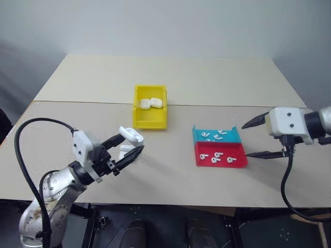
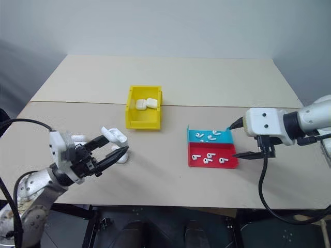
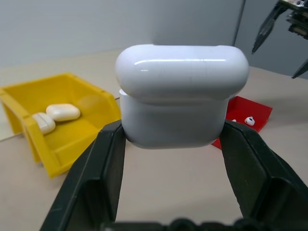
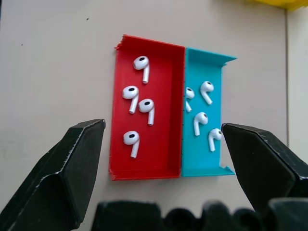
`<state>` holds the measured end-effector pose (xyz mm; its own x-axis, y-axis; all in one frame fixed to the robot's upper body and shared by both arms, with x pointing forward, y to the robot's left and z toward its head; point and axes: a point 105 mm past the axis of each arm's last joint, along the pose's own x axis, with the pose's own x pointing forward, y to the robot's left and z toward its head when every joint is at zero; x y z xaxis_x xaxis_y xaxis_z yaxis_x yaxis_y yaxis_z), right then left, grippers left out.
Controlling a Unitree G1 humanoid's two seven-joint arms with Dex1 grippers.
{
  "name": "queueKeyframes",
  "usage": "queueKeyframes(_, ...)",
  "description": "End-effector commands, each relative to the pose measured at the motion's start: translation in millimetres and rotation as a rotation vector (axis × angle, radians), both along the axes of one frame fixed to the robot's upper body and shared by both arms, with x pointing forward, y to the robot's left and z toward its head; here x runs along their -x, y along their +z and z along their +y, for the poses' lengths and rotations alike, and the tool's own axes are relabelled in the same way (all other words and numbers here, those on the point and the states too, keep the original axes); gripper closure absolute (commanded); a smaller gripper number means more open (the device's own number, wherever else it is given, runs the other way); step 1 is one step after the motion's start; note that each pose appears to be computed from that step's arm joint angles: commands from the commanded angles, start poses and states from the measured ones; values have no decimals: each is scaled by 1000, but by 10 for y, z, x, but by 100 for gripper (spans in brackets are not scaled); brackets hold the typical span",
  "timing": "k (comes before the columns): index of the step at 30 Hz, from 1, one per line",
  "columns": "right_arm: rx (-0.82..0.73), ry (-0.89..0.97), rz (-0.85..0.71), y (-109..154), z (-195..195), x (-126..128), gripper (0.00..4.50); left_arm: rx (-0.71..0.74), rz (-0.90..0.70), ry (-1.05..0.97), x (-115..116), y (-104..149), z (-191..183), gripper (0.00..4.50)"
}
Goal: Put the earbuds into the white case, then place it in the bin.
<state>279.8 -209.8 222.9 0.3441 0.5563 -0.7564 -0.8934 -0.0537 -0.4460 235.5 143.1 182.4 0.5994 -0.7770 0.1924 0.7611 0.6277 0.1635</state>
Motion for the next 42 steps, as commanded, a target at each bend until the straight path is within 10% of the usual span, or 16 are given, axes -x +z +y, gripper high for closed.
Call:
queueKeyframes(1, 59, -16, 24, 43, 40, -26, 0, 30, -134, -116, 145, 11, -105, 180)
queueKeyframes(7, 101, -25, 111, -37, 201, -103, 0, -2, -153, -204, 187, -257, -164, 180)
queueKeyframes(12, 139, -40, 119, -189, 237, -190, 121, 68, -147, -253, 245, -253, -218, 180)
queueKeyframes(23, 238, -98, 142, -560, 147, -300, 121, 47, -124, -388, 369, -319, -235, 180)
queueKeyframes(28, 246, -81, 145, -618, 172, -312, 244, 56, -134, -401, 385, -313, -241, 180)
queueKeyframes(42, 267, -87, 145, -806, 172, -418, 244, 47, -137, -393, 386, -315, -236, 180)
